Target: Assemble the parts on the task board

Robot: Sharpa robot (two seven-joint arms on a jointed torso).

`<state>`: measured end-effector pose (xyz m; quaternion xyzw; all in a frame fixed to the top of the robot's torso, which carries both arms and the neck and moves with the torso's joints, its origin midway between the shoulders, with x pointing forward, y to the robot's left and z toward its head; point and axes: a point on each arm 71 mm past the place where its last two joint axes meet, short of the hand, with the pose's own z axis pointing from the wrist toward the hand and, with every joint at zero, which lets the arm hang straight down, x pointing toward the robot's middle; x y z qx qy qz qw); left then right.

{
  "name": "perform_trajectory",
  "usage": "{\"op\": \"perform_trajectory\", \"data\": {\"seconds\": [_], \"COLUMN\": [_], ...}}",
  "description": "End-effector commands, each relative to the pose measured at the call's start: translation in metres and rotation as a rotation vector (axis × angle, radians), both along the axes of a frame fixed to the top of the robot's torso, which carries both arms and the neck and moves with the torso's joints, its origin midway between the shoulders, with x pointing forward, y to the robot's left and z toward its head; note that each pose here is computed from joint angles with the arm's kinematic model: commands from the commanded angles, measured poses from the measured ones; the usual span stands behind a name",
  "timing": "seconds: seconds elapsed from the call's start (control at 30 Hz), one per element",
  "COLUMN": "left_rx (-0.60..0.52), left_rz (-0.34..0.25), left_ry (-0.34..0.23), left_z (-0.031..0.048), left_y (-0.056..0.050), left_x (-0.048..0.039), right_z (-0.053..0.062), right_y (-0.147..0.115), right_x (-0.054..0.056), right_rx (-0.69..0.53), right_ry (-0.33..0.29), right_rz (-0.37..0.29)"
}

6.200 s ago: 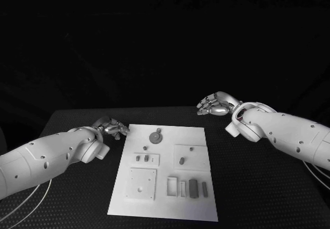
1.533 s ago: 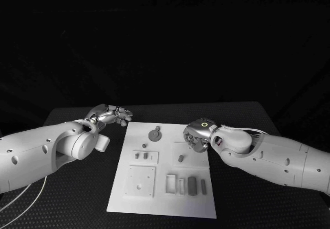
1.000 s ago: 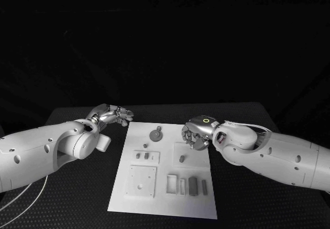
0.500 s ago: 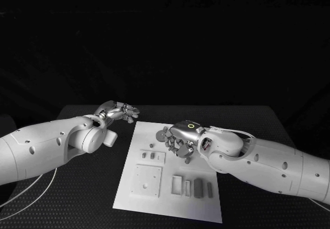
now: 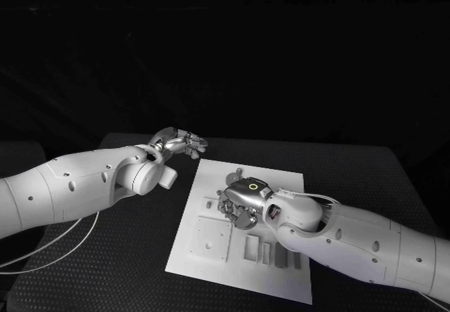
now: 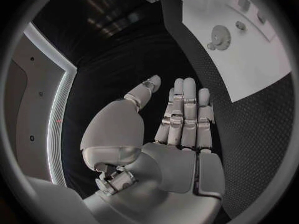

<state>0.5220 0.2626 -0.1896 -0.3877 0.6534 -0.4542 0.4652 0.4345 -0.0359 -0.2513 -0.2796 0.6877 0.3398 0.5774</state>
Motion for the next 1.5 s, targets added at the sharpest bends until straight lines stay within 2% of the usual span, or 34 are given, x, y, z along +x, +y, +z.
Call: {"op": "perform_trajectory", "data": {"seconds": [0.03,0.47,1.5], "left_rx": [-0.008,-0.015,-0.015], "left_rz": [-0.006,-0.022,-0.022], "left_ry": [-0.008,-0.006,-0.006], "left_z": [0.0016,0.0037,0.0039], "left_y": [-0.003,-0.008,-0.007], "left_x": [0.0004,0.0031,0.0035], "right_z": [-0.004,-0.023,-0.034], "right_y": [0.003,0.015,0.018], "right_x": [-0.002,-0.015,-0.023], "right_rx": [-0.009,-0.026,-0.044], "right_ry": [-0.033,0.008,0.042], "right_rz": [0.014,0.048,0.075]}}
